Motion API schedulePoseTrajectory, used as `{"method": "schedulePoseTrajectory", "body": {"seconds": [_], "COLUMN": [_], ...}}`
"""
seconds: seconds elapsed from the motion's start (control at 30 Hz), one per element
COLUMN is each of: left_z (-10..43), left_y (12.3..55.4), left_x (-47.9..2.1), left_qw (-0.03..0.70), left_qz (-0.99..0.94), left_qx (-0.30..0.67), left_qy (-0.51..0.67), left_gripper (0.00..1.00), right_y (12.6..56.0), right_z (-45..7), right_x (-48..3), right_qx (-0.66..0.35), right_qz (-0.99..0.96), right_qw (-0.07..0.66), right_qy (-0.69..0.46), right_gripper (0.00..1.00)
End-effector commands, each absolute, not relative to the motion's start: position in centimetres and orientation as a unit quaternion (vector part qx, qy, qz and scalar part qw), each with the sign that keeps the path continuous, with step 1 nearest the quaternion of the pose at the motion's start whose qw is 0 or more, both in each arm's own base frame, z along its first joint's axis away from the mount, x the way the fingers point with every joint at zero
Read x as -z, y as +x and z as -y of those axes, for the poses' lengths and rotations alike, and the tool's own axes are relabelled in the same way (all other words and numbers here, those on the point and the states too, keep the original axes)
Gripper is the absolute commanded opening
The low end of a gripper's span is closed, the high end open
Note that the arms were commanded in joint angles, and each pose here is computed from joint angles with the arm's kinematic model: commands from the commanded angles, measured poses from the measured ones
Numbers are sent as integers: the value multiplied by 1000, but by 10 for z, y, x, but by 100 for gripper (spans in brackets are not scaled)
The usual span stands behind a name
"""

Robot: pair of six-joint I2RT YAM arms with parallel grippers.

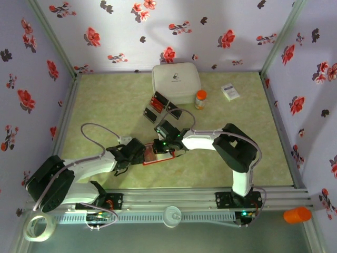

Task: Put the credit cards into the card holder
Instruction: Move the card holder to the center of the table.

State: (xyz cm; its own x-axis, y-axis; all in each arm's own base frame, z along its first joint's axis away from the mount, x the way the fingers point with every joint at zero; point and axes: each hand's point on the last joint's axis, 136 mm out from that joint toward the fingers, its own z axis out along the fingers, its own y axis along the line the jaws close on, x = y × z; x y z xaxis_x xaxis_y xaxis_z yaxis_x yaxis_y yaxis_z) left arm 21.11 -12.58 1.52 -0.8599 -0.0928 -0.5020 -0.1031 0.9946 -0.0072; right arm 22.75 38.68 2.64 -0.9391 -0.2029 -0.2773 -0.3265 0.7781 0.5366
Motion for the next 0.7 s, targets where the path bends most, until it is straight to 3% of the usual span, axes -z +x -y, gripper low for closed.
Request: {"method": "schedulePoseTrajectory", "body": {"seconds": [0.0,0.33,0.67], "left_z": [133,132,113], "left_y": [209,209,199], "left_x": [-5,-11,-32], "left_qw": [245,253,282], "left_qz": [-968,-966,-956], "left_qx": [8,17,27], "left_qy": [-46,-54,-76], "left_gripper": [100,100,100], "right_y": [222,223,235], "right_z": [-396,-391,-356], "right_x": [-34,-58,-102], "right_qx": [-312,-310,-268], "right_qz": [-934,-931,-932], "right_qw": [100,119,174], "right_qy": [-143,-152,-169], "right_gripper": [3,13,40]}}
